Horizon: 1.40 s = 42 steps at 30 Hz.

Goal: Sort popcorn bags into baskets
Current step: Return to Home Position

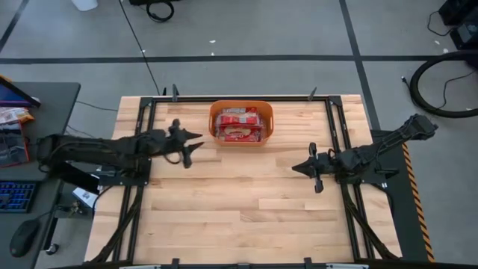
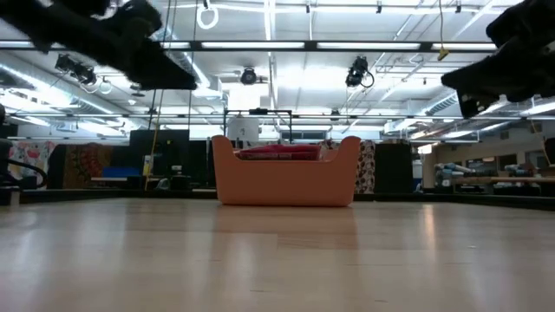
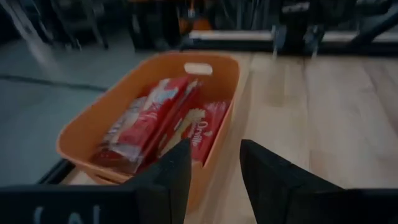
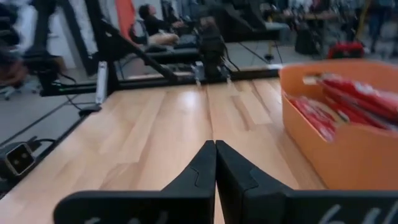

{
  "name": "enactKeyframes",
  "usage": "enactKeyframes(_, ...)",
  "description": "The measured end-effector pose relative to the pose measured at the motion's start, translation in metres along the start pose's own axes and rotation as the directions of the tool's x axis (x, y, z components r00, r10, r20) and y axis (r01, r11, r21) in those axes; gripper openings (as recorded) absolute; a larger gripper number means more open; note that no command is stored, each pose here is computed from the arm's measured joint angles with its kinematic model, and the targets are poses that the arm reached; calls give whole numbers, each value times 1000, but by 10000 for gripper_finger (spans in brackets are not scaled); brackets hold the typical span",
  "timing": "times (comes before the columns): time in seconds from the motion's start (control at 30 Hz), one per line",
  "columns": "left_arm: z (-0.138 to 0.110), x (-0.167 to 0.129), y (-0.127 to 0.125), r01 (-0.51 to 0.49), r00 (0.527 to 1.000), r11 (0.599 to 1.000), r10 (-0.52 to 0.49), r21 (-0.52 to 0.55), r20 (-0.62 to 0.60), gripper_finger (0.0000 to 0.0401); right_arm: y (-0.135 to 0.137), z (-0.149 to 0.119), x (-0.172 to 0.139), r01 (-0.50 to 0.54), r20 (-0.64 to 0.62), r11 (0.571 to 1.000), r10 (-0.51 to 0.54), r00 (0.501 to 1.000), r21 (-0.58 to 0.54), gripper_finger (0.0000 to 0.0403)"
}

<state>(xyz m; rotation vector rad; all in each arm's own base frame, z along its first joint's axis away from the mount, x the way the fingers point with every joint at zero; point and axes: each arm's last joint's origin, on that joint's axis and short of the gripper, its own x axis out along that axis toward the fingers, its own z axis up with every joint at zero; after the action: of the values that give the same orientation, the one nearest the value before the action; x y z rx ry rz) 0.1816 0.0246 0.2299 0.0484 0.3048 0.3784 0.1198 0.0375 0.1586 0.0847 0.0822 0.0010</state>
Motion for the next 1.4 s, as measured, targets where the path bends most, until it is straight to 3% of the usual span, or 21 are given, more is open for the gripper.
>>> enactKeyframes(0.3, -50, -29, 8, 8, 965, 998, 9, -63, 263, 141, 0, 14, -4, -54, 130, 996, 64, 989, -76, 10)
enactKeyframes(0.67, -72, -43, 10, 54, 937, 997, -31, -58, 347, 141, -2, 19, -9, -46, 180, 994, 64, 982, -99, 10)
enactKeyframes(0.93, -70, -54, 10, 155, 903, 988, -150, 20, 402, 125, -5, 24, -10, 67, 226, 993, -44, 973, -97, 10)
enactKeyframes(1.17, -72, -65, 10, 205, 867, 972, -237, 118, 438, 88, -5, 24, -10, 66, 226, 993, -43, 973, -97, 12)
enactKeyframes(1.4, -76, -69, 5, 379, 798, 900, -437, 217, 416, 43, -5, 24, -10, 65, 226, 993, -42, 973, -97, 15)
